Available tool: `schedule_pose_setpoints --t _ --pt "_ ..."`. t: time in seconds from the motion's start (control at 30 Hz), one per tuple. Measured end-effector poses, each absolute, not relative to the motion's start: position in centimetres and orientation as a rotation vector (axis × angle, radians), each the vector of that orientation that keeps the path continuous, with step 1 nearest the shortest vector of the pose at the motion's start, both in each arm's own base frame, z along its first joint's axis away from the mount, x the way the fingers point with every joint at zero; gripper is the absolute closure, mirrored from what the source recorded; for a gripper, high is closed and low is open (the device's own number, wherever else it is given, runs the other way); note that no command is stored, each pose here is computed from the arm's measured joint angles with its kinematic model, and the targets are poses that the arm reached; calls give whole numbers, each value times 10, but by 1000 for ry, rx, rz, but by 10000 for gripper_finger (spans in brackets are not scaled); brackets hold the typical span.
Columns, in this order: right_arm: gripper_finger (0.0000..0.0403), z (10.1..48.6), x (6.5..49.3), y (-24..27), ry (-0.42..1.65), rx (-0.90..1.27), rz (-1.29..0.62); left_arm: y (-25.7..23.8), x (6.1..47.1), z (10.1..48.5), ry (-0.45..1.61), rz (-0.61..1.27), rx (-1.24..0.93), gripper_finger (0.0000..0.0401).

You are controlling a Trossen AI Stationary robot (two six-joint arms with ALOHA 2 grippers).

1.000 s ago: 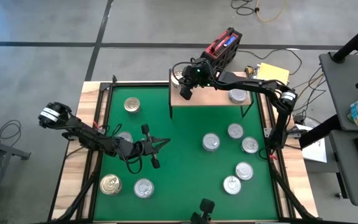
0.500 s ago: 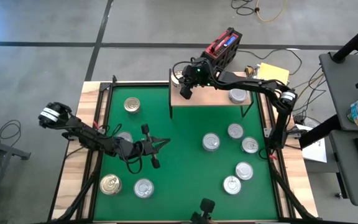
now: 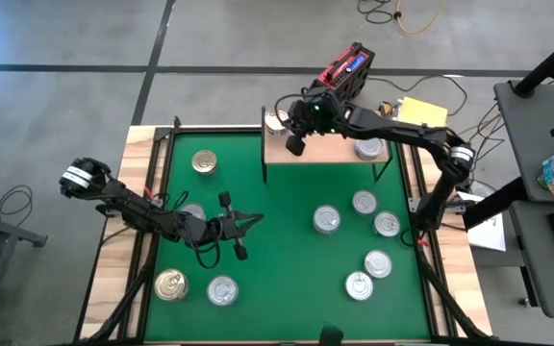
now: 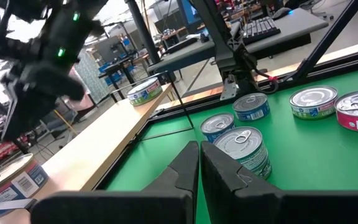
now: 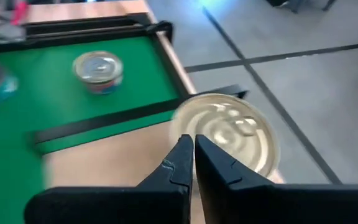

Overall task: Stack canned seafood by type on shelf
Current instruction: Put the green/blue tuna can on the shelf

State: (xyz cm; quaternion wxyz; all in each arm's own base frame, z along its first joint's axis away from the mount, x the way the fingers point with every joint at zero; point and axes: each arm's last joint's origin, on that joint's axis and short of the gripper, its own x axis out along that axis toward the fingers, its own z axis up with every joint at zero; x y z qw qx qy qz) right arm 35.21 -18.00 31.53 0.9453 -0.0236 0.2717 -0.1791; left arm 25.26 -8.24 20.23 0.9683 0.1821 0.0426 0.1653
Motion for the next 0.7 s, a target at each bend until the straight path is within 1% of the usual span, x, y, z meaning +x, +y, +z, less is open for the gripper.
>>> schedule_pose_setpoints --t 0.2,0.33,0.53,0.7 --pt "394 326 341 -125 589 -54 -247 -83 252 202 81 334 339 401" --pt "394 329 328 -85 572 -57 -177 -83 252 202 73 335 297 401" --pt "394 315 301 -33 577 -82 -225 -83 252 202 64 328 252 401" --pt "394 296 279 2 515 -63 -236 -84 252 202 60 319 232 401"
